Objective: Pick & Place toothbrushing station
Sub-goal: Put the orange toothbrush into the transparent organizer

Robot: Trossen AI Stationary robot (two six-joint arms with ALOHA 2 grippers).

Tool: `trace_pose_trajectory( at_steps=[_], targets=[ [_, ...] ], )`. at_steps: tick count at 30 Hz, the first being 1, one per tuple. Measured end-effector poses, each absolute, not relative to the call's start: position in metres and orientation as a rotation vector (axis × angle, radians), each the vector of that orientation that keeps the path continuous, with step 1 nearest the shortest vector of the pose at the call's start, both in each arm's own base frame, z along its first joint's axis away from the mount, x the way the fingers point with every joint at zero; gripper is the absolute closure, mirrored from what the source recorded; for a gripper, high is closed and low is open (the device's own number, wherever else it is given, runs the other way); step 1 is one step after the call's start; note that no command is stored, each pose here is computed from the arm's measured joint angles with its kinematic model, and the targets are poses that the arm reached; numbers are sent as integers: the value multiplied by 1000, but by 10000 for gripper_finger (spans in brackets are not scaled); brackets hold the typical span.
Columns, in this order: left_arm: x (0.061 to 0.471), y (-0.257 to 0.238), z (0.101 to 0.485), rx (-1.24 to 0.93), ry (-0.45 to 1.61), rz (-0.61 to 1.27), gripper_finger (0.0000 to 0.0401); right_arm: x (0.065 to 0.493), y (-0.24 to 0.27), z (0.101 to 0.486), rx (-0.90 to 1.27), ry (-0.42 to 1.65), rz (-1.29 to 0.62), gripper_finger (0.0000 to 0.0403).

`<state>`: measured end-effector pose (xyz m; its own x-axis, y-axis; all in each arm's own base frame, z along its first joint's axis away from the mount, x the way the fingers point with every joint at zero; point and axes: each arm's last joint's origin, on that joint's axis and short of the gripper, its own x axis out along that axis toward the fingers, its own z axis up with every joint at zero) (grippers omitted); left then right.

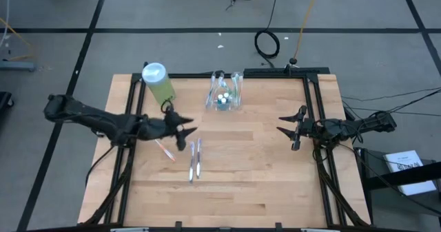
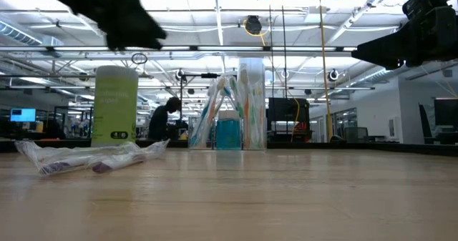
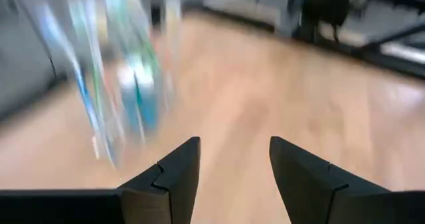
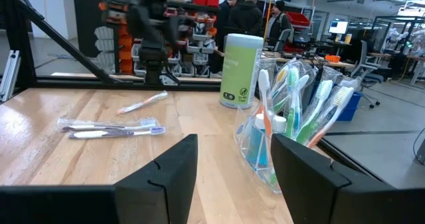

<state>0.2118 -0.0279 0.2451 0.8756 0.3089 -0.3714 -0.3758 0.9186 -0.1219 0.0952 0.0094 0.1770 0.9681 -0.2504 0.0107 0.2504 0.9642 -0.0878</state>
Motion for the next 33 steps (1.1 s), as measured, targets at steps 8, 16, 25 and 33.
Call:
trace_pose_trajectory(
  at_steps=[8, 16, 25, 33],
  targets=[
    [179, -60, 233, -672, 800, 513, 213, 95, 9, 177, -89, 0, -254, 220],
    [155, -71, 192, -1116, 976, 1025, 213, 95, 9, 177, -89, 1, -253, 220],
    [138, -62, 155, -1227, 1044, 1276, 213, 95, 9, 177, -89, 1, -253, 220],
    [131, -48, 142, -1195, 1002, 1362, 213, 95, 9, 177, -89, 1, -253, 220]
  ],
)
